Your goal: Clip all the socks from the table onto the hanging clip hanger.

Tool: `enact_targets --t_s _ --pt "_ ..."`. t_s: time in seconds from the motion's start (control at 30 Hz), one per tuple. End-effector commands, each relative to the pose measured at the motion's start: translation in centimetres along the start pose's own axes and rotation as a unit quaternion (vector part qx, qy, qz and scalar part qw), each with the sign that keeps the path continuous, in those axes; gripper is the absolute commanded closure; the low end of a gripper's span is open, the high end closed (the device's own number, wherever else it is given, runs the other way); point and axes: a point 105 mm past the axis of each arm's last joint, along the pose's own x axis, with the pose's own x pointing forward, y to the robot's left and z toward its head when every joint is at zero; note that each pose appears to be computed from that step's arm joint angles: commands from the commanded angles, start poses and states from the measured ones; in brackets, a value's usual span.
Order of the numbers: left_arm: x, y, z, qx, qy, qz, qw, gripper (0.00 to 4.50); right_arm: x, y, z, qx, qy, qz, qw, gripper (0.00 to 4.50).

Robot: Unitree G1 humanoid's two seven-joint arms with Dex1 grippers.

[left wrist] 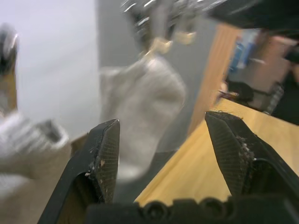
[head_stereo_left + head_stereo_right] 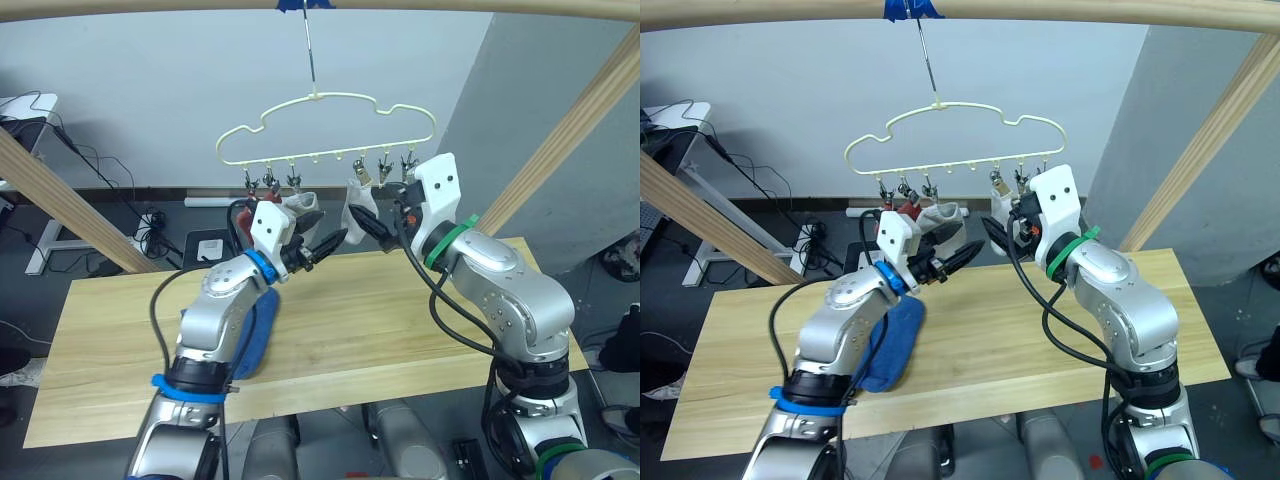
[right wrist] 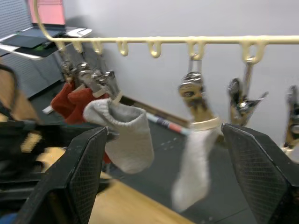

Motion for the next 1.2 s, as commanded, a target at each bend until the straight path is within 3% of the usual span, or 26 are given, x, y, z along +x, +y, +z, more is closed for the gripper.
enact_targets --t_s 0.03,0.17,1.2 --pt "-0.3 -1.3 2.6 0.036 -0.021 -0.044 0.998 1.27 -0.2 -0.6 1.6 -0.02 -0.044 -0.033 0.998 0.98" --pt "-0.5 -1.2 3.7 0.045 -0.026 -0.051 0.997 1.27 0.3 -1.2 1.5 -0.017 -0.046 -0.051 0.997 2.31" --pt "-0.7 -1.2 3.9 0.068 -0.017 -0.06 0.996 1.27 4.3 -2.4 1.6 -0.021 -0.062 -0.074 0.995 2.31"
